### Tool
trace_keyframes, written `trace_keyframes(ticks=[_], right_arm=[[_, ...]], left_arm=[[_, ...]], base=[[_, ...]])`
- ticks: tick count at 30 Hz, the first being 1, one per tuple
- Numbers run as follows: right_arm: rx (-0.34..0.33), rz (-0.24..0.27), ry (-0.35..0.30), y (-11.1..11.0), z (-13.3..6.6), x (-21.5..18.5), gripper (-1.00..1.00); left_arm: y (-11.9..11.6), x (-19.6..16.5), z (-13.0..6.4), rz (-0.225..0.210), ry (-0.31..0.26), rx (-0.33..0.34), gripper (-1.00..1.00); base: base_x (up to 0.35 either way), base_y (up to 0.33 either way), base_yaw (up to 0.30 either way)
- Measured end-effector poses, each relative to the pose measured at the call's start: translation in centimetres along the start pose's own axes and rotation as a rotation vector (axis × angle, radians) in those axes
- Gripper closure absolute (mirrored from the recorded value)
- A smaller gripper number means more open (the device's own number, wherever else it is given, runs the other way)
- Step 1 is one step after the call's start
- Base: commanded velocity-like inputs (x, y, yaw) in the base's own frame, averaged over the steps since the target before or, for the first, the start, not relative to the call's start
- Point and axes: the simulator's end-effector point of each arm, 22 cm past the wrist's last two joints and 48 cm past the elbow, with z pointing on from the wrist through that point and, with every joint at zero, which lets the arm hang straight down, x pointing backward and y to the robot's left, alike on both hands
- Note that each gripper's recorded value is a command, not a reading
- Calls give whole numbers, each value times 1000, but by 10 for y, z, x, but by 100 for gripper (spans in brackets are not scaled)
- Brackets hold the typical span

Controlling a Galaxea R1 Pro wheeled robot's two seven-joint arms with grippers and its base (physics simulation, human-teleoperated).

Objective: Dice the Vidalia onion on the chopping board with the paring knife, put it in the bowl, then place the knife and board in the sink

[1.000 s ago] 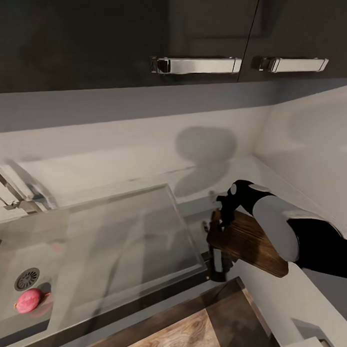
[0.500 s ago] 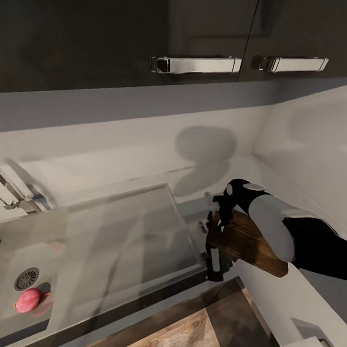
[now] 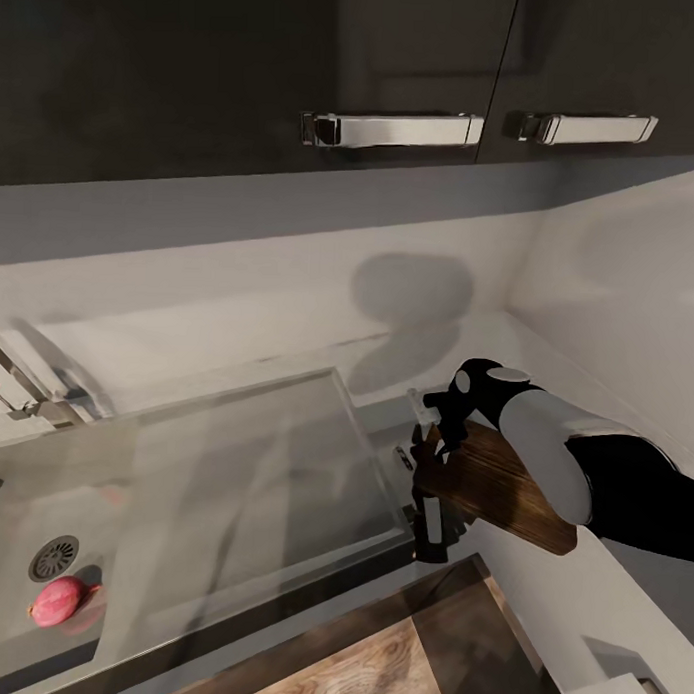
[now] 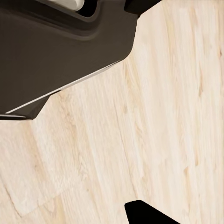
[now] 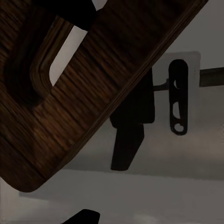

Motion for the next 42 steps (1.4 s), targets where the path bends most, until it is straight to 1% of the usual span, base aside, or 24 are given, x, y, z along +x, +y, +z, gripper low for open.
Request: trace_keyframes(ticks=[33, 34, 37, 38, 40, 42], right_arm=[[2, -4, 0, -1, 0, 0, -100], [2, -4, 1, -1, 0, 0, 100], [-3, -5, 0, 1, 0, 0, 100], [3, 10, -13, 0, 1, -3, 100], [23, -2, -8, -6, 0, -3, 100], [27, -5, -6, -6, 0, -3, 100]], left_arm=[[0, 0, 0, 0, 0, 0, -100], [0, 0, 0, 0, 0, 0, -100], [0, 0, 0, 0, 0, 0, -100], [0, 0, 0, -1, 0, 0, -100], [0, 0, 0, -1, 0, 0, -100], [0, 0, 0, 0, 0, 0, -100]], base=[[0, 0, 0], [0, 0, 0], [0, 0, 0], [0, 0, 0], [0, 0, 0], [0, 0, 0]])
